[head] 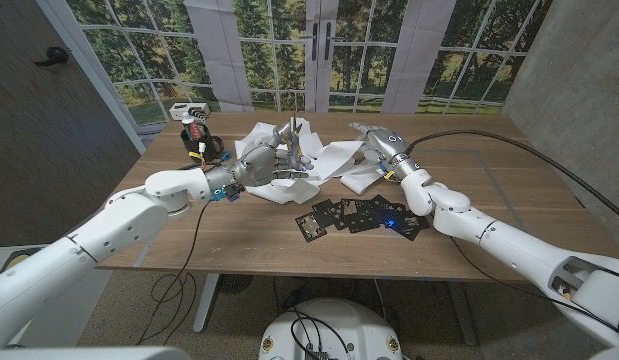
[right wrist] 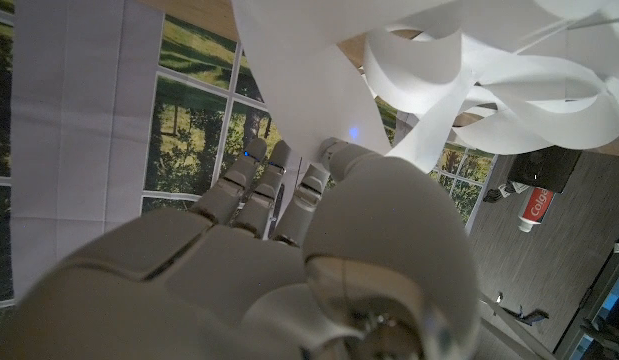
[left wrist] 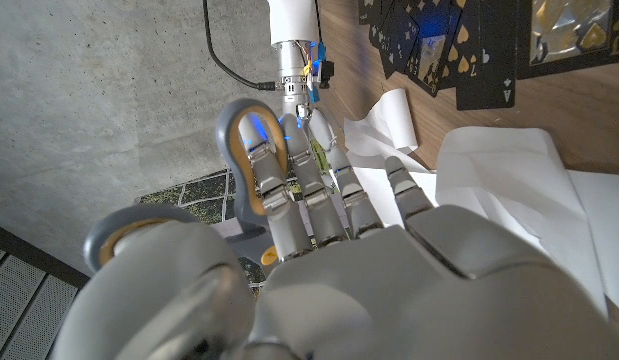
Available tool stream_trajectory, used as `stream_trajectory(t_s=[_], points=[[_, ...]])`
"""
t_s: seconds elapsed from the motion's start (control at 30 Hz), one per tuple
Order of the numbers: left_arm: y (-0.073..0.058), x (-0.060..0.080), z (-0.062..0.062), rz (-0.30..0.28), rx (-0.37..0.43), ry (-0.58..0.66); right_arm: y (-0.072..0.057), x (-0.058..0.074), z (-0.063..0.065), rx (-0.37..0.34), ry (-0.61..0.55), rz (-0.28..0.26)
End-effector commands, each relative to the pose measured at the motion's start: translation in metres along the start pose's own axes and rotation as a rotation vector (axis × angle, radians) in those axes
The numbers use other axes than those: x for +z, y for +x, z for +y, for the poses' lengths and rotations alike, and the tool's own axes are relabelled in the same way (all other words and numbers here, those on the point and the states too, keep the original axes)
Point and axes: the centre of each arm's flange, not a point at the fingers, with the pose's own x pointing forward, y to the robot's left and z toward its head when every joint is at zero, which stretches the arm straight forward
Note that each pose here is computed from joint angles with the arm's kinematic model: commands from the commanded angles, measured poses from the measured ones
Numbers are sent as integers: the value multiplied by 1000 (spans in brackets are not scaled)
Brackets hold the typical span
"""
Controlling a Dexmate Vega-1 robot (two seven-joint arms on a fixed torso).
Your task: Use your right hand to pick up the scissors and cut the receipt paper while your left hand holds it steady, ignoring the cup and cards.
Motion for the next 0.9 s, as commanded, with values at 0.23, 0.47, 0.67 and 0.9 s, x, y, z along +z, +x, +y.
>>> stream_trajectory(t_s=[0.23, 0.47, 0.67, 0.9], points=[[6, 1, -2, -17, 7, 7, -9, -1, -24, -78, 25, 45], [4, 0, -3, -17, 10, 3, -11, 2, -25, -87, 10, 34], [2, -2, -5, -16, 13, -1, -10, 5, -26, -87, 9, 35], [0, -3, -6, -17, 13, -3, -10, 7, -27, -108, 10, 39]])
